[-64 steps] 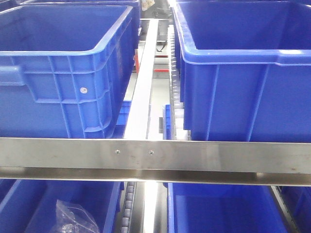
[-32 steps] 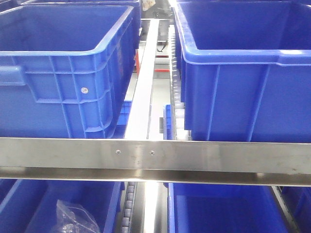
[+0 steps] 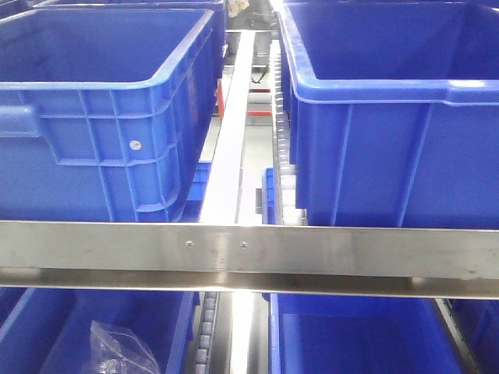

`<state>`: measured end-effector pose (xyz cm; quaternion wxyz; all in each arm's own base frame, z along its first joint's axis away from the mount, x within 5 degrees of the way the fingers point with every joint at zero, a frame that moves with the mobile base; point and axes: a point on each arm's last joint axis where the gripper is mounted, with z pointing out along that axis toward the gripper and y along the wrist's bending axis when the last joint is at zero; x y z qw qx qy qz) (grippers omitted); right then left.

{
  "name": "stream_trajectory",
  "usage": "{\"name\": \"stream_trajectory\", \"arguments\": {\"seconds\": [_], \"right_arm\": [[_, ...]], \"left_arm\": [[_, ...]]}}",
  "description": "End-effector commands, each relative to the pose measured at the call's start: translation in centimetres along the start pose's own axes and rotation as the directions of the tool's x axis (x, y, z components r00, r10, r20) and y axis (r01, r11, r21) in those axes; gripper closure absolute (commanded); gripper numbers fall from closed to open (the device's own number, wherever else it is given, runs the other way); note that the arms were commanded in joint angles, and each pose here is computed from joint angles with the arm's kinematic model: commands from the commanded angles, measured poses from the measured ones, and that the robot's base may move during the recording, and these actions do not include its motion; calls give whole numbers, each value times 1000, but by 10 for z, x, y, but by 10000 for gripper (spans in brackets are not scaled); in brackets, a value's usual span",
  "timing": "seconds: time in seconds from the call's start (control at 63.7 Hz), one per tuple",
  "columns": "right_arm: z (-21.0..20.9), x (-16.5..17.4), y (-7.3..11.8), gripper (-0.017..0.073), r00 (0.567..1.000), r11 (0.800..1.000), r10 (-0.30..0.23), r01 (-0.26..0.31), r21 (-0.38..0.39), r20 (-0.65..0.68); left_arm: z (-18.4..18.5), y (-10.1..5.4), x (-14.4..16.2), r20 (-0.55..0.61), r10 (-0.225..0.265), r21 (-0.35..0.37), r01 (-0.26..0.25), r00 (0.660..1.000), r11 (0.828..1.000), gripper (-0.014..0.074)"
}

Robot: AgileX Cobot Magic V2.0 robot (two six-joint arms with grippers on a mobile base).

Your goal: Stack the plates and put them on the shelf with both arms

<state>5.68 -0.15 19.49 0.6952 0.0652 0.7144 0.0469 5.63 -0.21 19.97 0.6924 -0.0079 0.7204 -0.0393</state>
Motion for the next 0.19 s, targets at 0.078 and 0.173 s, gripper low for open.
{"name": "stream_trajectory", "arguments": {"seconds": [0.078,0.173], "right_arm": [[-2,-9,1,503,995,1000,-5,7,-15,103],[-2,-9,1,503,995,1000,-5,7,-15,103]], "left_arm": [[-2,-1,-8,101,-12,16,10,995,1000,500],[-2,-1,-8,101,-12,16,10,995,1000,500]]}}
